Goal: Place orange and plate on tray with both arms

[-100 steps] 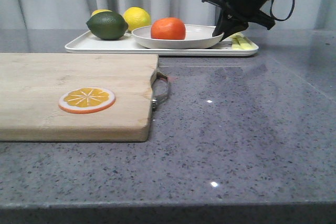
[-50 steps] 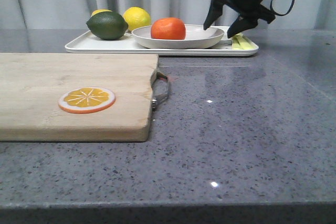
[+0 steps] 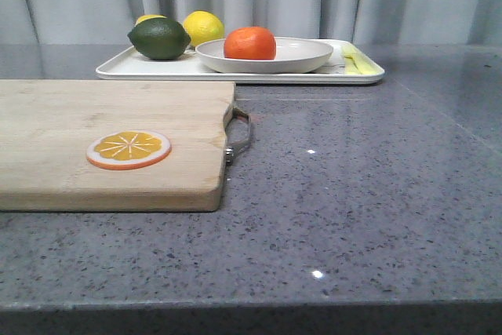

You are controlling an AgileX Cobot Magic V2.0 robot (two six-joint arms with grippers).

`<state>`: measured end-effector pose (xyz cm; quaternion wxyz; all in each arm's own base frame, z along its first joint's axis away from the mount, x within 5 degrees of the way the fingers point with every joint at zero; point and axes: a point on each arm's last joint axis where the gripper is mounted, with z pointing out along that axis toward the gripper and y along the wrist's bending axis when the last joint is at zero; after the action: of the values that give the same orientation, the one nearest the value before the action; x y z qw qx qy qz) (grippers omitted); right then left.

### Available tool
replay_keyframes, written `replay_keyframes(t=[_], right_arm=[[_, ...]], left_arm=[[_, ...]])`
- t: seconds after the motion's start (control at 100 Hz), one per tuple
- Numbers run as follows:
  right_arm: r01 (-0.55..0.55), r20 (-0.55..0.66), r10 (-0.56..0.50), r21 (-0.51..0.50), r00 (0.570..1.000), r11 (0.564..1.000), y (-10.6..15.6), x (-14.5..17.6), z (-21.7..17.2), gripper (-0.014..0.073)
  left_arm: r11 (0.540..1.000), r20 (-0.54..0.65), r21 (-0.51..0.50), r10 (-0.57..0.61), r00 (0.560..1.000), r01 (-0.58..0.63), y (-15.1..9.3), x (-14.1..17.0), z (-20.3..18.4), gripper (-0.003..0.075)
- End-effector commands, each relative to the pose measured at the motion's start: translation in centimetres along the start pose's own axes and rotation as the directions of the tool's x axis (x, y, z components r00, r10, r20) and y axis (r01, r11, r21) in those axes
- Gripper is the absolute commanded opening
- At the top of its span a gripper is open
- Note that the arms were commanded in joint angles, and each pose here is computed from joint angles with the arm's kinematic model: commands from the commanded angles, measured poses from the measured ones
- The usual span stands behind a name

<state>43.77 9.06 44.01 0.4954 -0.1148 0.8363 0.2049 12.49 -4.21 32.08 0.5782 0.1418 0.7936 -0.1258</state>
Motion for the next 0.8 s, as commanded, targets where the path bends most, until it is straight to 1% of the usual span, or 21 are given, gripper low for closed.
replay_keyframes(t=[0.0, 0.09, 0.17, 0.31, 0.43, 0.44, 0.5, 0.51, 0.52, 0.53, 0.58, 0.59, 0.6, 0.65, 0.66, 0.67, 0.72, 0.73, 0.76, 0.78, 0.79], right_arm=[[0.088, 0.179, -0.086, -0.004, 0.980, 0.996, 2.7, -3.6, -6.9, 0.0495], [0.126, 0.184, -0.122, -0.011, 0.975, 0.992, 3.9, -4.0, -9.6, 0.0493], [0.152, 0.170, -0.146, -0.023, 0.975, 0.988, 4.8, -4.0, -11.8, 0.0468], [0.191, 0.136, -0.185, -0.035, 0.973, 0.981, 6.0, -3.1, -14.3, 0.0424], [0.215, 0.138, -0.209, -0.024, 0.968, 0.976, 6.6, -1.8, -16.6, 0.0421], [0.209, 0.127, -0.204, -0.024, 0.971, 0.978, 6.4, -1.5, -16.1, 0.0421], [0.222, 0.154, -0.218, -0.007, 0.964, 0.975, 6.8, -0.7, -17.7, 0.0421], [0.215, 0.142, -0.212, -0.005, 0.967, 0.977, 6.6, -0.3, -17.2, 0.0421], [0.224, 0.160, -0.221, 0.000, 0.962, 0.975, 6.9, -0.2, -18.0, 0.0421], [0.216, 0.149, -0.214, 0.002, 0.965, 0.976, 6.6, 0.1, -17.5, 0.0421], [0.215, 0.169, -0.215, 0.022, 0.962, 0.976, 6.6, 1.3, -18.3, 0.0421], [0.221, 0.190, -0.222, 0.028, 0.956, 0.975, 7.0, 1.4, -19.3, 0.0421], [0.212, 0.179, -0.215, 0.031, 0.960, 0.977, 6.6, 1.8, -18.6, 0.0421], [0.207, 0.204, -0.214, 0.056, 0.955, 0.977, 6.6, 3.2, -19.5, 0.0421], [0.214, 0.226, -0.222, 0.062, 0.948, 0.975, 7.0, 3.4, -20.5, 0.0421], [0.205, 0.215, -0.215, 0.067, 0.953, 0.977, 6.6, 3.8, -19.8, 0.0421], [0.200, 0.239, -0.216, 0.092, 0.947, 0.976, 6.6, 5.5, -20.7, 0.0421], [0.205, 0.261, -0.224, 0.098, 0.939, 0.974, 6.9, 5.7, -21.6, 0.0421], [0.196, 0.252, -0.218, 0.110, 0.943, 0.974, 6.5, 7.0, -21.3, 0.0421], [0.200, 0.281, -0.227, 0.123, 0.932, 0.972, 6.8, 7.4, -22.2, 0.0421], [0.193, 0.269, -0.221, 0.127, 0.937, 0.973, 6.5, 7.9, -21.7, 0.0421]], left_arm=[[0.999, 0.084, -0.028, -0.018, 0.996, 0.021, 0.2, -1.4, -0.3, 0.0640], [0.999, 0.084, -0.028, -0.018, 0.996, 0.021, 0.2, -1.4, -0.3, 0.0640], [0.999, 0.084, -0.027, -0.020, 0.996, 0.023, 0.2, -1.4, -0.3, 0.0640], [0.999, 0.085, -0.025, -0.028, 0.996, 0.030, 0.2, -1.4, -0.3, 0.0640], [0.999, 0.085, -0.025, -0.028, 0.996, 0.030, 0.2, -1.4, -0.3, 0.0640], [0.999, 0.085, -0.025, -0.028, 0.996, 0.030, 0.2, -1.4, -0.3, 0.0640], [0.999, 0.085, -0.025, -0.030, 0.996, 0.032, 0.2, -1.4, -0.3, 0.0640], [0.999, 0.085, -0.025, -0.030, 0.996, 0.032, 0.2, -1.4, -0.3, 0.0640], [0.999, 0.087, -0.025, -0.029, 0.996, 0.032, 0.2, -1.4, -0.4, 0.0640], [0.999, 0.087, -0.025, -0.029, 0.996, 0.032, 0.2, -1.4, -0.4, 0.0640], [0.999, 0.092, -0.024, -0.029, 0.995, 0.031, 0.2, -1.4, -0.5, 0.0640], [0.999, 0.093, -0.025, -0.029, 0.995, 0.031, 0.2, -1.4, -0.5, 0.0640], [0.999, 0.096, -0.025, -0.028, 0.995, 0.031, 0.2, -1.4, -0.5, 0.0640], [0.999, 0.100, -0.025, -0.027, 0.995, 0.030, 0.2, -1.5, -0.6, 0.0640], [0.999, 0.100, -0.025, -0.027, 0.995, 0.030, 0.2, -1.5, -0.6, 0.0640], [0.999, 0.103, -0.025, -0.027, 0.994, 0.029, 0.2, -1.5, -0.7, 0.0640], [0.999, 0.112, -0.026, -0.029, 0.993, 0.032, 0.1, -1.5, -0.9, 0.0640], [0.999, 0.112, -0.026, -0.029, 0.993, 0.032, 0.1, -1.5, -0.9, 0.0640], [0.999, 0.122, -0.027, -0.029, 0.992, 0.033, 0.1, -1.6, -1.0, 0.0640], [0.999, 0.121, -0.027, -0.029, 0.992, 0.033, 0.1, -1.6, -1.0, 0.0640], [0.999, 0.123, -0.027, -0.029, 0.992, 0.032, 0.1, -1.6, -1.1, 0.0640]])
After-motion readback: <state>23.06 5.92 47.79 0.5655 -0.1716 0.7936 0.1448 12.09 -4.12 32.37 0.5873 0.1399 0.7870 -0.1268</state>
